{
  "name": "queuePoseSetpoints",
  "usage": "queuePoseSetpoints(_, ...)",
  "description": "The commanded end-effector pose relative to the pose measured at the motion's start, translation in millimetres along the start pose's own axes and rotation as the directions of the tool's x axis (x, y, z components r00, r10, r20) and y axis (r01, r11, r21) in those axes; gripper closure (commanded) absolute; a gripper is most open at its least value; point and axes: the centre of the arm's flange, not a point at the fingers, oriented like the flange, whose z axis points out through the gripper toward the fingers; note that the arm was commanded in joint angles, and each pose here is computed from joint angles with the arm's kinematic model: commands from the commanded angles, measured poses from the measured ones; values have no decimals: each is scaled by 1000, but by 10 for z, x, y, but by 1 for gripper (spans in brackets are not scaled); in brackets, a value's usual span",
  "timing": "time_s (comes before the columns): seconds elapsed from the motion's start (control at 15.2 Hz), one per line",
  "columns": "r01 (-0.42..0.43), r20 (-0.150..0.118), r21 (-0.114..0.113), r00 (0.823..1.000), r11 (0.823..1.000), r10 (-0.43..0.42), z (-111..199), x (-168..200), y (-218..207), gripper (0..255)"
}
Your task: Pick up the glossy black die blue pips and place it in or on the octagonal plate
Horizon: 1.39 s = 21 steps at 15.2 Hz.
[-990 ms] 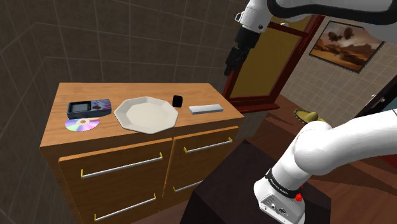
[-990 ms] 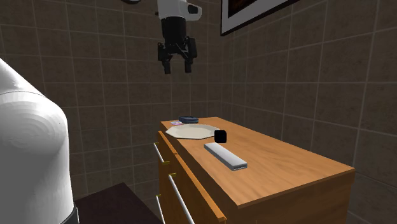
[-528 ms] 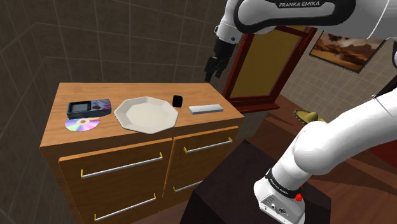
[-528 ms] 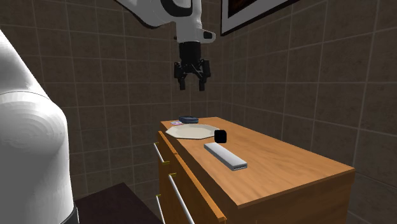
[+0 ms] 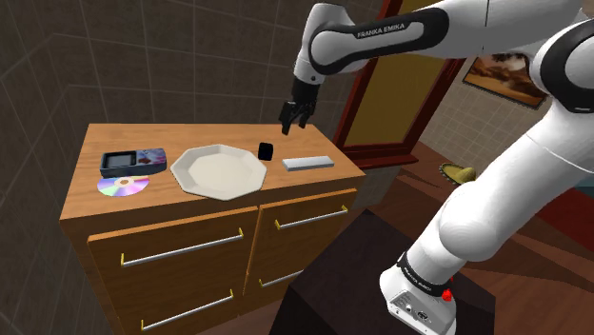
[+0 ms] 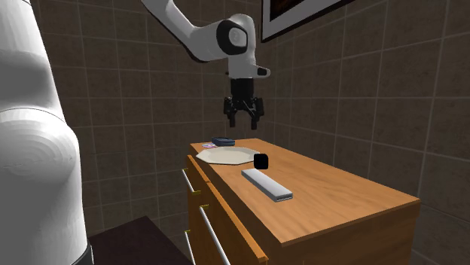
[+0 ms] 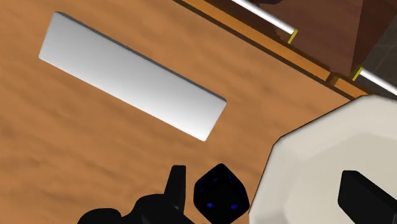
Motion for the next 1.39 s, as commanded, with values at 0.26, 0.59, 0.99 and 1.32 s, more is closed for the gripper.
queuePoseSetpoints(0.26, -22, 20, 0, 1000, 1000, 22, 597, 583, 62, 0)
queuePoseSetpoints(0.59, -38, 35, -1, 999, 999, 38, 1041, 1002, 107, 0)
queuePoseSetpoints(0.99, -38, 35, -1, 999, 999, 38, 1357, 991, 107, 0)
queuePoseSetpoints(1.32, -38, 35, -1, 999, 999, 38, 1440, 988, 106, 0)
